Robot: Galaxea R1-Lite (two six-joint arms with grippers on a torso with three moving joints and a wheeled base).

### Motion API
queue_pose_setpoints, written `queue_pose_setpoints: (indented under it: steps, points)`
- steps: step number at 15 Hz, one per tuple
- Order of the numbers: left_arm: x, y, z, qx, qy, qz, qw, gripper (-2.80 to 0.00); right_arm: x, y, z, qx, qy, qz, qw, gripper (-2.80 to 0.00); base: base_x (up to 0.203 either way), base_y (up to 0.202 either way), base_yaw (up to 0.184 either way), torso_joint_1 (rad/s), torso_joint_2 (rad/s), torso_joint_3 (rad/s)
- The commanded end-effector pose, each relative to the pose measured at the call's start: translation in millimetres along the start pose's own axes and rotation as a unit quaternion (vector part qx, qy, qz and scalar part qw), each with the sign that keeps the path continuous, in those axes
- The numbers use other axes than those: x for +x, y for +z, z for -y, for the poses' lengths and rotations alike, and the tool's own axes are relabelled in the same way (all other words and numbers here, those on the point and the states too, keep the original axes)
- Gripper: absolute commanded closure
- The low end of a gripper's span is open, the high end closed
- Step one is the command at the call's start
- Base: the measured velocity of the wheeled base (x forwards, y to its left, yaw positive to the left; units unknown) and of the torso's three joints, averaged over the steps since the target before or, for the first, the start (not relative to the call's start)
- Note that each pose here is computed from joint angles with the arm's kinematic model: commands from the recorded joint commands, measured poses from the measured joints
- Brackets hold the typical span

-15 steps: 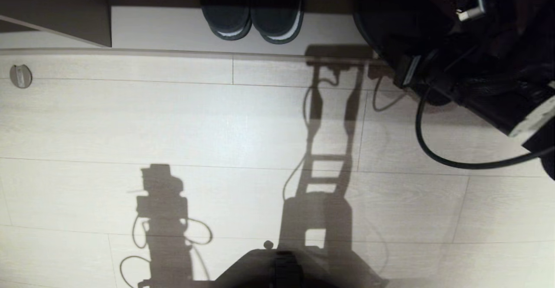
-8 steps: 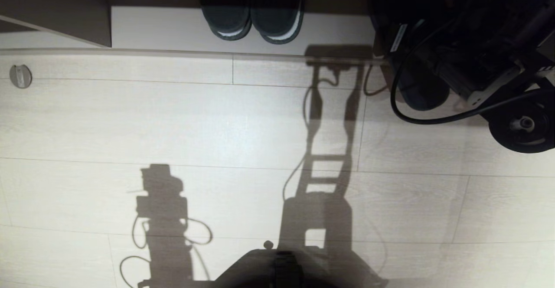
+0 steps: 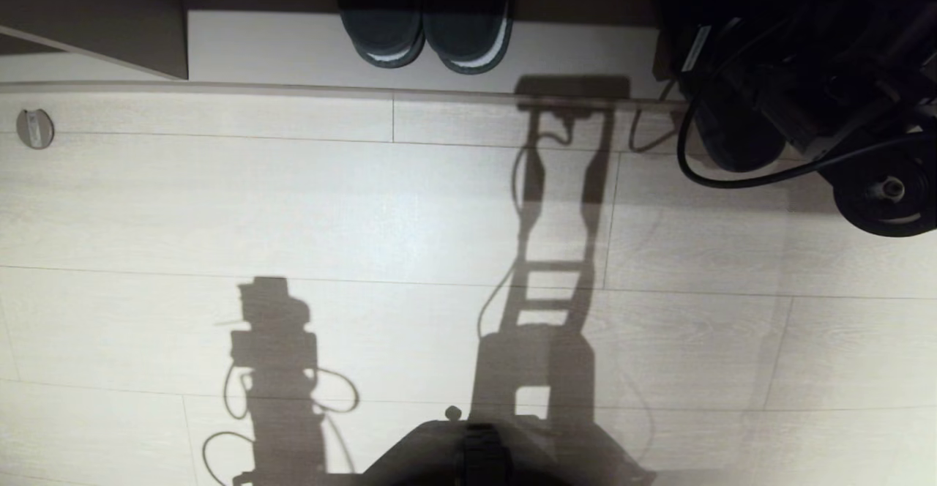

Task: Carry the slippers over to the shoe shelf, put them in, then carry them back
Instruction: Pick up the slippers in the shoe cabinet

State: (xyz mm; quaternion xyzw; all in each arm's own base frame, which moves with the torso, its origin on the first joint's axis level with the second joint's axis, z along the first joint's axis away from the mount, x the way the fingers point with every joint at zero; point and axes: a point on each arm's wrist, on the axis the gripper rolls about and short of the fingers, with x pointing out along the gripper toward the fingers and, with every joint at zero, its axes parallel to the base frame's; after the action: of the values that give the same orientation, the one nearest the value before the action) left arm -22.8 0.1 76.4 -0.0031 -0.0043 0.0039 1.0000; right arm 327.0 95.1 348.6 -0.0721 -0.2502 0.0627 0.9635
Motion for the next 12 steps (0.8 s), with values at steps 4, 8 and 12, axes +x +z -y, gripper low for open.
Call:
queue_pose_setpoints:
  steps: [4, 8, 12]
  points:
    - [0, 0, 0.0, 0.000, 0.000, 0.000, 1.0000, 0.00, 19, 1, 7, -0.002, -0.019, 0.025, 1.000, 0.00, 0.000, 0.000, 0.000, 0.000, 0.00, 0.000]
    - [0, 0, 0.0, 0.000, 0.001, 0.000, 1.0000, 0.00, 27, 4, 10, 0.005, -0.041, 0.036, 0.998, 0.00, 0.000, 0.000, 0.000, 0.000, 0.00, 0.000]
    - [0, 0, 0.0, 0.000, 0.001, 0.000, 1.0000, 0.00, 24, 9, 11, 0.016, -0.042, 0.036, 0.998, 0.00, 0.000, 0.000, 0.000, 0.000, 0.00, 0.000]
